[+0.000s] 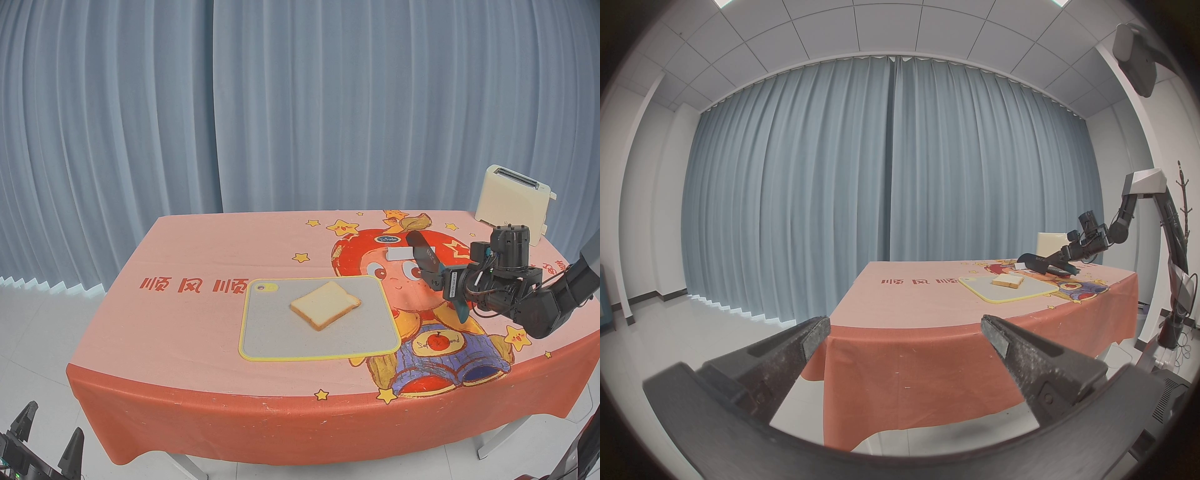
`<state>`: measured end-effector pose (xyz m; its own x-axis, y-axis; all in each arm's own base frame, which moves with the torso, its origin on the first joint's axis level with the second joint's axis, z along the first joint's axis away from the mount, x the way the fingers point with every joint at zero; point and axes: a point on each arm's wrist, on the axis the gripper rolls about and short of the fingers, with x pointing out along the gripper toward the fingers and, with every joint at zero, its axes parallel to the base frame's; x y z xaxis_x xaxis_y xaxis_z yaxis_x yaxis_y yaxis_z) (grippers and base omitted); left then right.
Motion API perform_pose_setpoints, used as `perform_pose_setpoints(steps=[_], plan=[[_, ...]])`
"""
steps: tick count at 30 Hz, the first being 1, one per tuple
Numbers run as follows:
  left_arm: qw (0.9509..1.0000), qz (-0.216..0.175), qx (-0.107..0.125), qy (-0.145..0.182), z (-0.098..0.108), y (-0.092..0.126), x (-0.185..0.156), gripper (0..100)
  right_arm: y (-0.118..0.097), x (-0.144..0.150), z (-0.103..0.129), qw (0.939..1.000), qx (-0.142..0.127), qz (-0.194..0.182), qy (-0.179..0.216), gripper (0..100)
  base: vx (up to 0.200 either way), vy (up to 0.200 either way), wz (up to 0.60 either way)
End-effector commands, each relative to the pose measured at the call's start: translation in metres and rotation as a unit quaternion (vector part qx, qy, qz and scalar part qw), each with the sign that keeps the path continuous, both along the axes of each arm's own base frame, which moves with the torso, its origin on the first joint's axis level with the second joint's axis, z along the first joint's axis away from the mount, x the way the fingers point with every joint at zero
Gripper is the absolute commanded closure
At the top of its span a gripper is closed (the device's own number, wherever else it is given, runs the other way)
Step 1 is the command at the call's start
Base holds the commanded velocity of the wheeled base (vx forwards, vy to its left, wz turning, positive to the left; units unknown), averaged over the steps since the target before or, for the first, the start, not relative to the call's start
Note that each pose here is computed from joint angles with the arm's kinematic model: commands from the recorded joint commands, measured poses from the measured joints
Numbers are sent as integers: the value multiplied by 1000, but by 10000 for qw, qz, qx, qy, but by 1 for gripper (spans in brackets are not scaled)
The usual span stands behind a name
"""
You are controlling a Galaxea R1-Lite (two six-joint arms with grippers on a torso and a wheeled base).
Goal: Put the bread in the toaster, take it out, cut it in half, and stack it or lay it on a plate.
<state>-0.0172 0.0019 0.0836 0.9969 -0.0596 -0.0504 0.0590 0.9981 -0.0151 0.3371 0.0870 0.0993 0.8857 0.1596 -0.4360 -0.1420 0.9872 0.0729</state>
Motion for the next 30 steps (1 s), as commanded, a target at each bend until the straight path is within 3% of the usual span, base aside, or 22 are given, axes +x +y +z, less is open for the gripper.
perform_pose_setpoints(steps=[1,22,23,30], plan=[[10000,8,4,85,-5,0,1,0,0,3,-9,9999,-33,-6,96,0,0,0,0],[10000,8,4,85,-5,0,1,0,4,0,-9,9999,-35,56,88,0,0,0,0],[10000,0,3,85,-5,0,1,0,4,0,-9,9999,-29,53,89,100,0,0,0],[10000,0,3,85,-5,0,1,0,11,-5,-7,9998,-14,168,84,100,0,0,0]])
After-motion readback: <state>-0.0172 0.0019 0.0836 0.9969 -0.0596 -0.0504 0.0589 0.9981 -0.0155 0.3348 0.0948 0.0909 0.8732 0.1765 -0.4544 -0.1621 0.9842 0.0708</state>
